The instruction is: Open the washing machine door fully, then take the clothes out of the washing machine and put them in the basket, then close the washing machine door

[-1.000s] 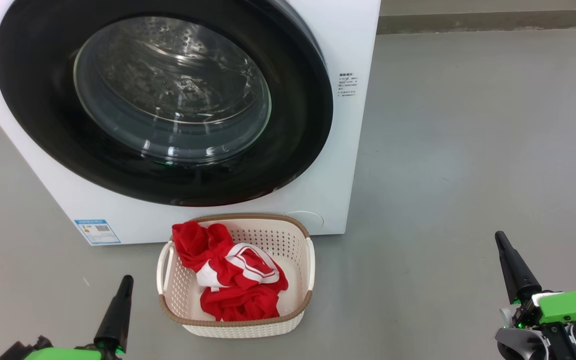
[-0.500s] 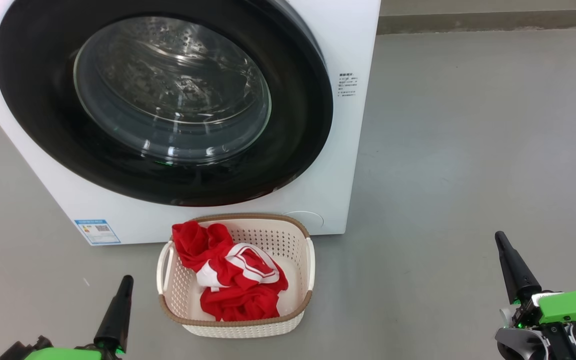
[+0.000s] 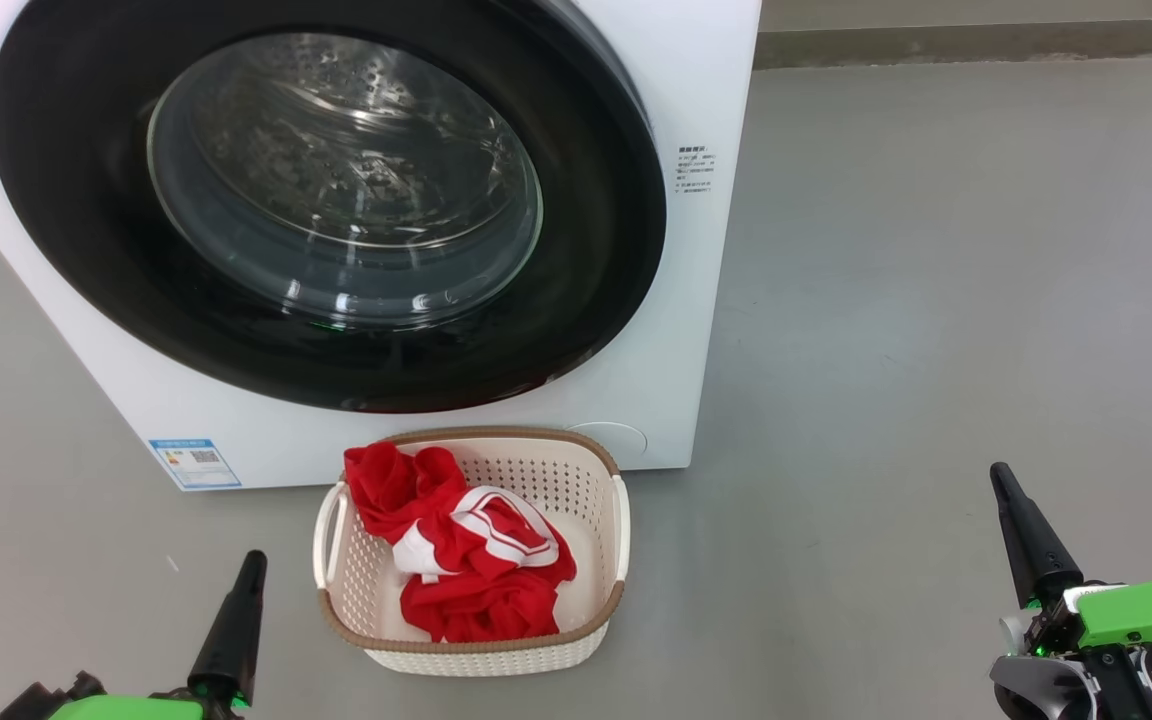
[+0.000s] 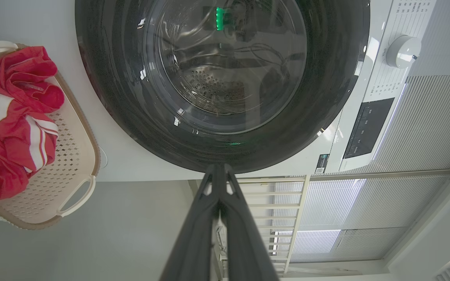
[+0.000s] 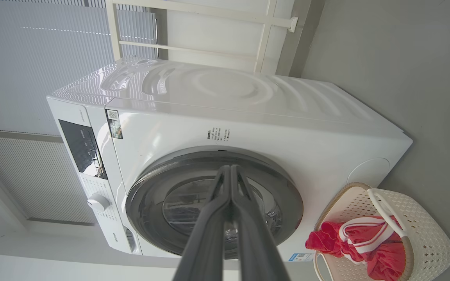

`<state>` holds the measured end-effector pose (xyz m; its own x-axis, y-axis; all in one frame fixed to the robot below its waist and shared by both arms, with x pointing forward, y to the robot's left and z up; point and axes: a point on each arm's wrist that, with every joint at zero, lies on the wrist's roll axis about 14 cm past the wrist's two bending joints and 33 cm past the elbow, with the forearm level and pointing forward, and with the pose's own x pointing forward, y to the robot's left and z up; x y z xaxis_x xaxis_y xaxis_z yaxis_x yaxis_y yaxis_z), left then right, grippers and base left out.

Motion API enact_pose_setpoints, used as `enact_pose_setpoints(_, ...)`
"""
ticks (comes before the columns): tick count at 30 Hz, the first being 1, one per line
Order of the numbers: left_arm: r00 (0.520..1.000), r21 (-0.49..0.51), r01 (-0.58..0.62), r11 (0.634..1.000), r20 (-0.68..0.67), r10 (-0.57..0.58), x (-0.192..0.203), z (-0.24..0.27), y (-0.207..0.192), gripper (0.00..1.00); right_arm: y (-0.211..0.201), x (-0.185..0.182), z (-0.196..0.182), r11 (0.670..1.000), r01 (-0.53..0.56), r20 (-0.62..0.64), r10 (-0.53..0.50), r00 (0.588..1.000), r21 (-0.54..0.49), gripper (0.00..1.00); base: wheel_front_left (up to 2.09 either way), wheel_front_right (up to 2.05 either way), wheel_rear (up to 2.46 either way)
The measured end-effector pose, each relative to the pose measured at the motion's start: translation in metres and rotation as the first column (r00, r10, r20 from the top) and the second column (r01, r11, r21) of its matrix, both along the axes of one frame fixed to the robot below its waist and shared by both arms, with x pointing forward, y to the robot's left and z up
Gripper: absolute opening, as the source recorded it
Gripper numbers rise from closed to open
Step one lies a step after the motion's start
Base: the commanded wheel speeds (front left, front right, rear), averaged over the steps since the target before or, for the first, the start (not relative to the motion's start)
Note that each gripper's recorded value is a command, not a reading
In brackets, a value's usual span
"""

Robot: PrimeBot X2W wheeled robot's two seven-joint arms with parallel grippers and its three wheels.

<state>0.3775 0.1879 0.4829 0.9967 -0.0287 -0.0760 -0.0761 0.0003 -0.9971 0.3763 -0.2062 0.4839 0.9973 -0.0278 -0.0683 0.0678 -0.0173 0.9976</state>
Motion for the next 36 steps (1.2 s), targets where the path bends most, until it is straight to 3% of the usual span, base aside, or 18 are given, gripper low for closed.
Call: enact_pose_setpoints(36, 1.000, 0.000, 0.000, 1.000, 0.000, 0.000, 0.0000, 0.0000, 0.0000, 0.00, 0.0005, -0.0001, -0.0002, 1.000, -0.004, -0.001, 0.004, 1.000, -0.003, 0.00, 0.00, 0.00, 0.00)
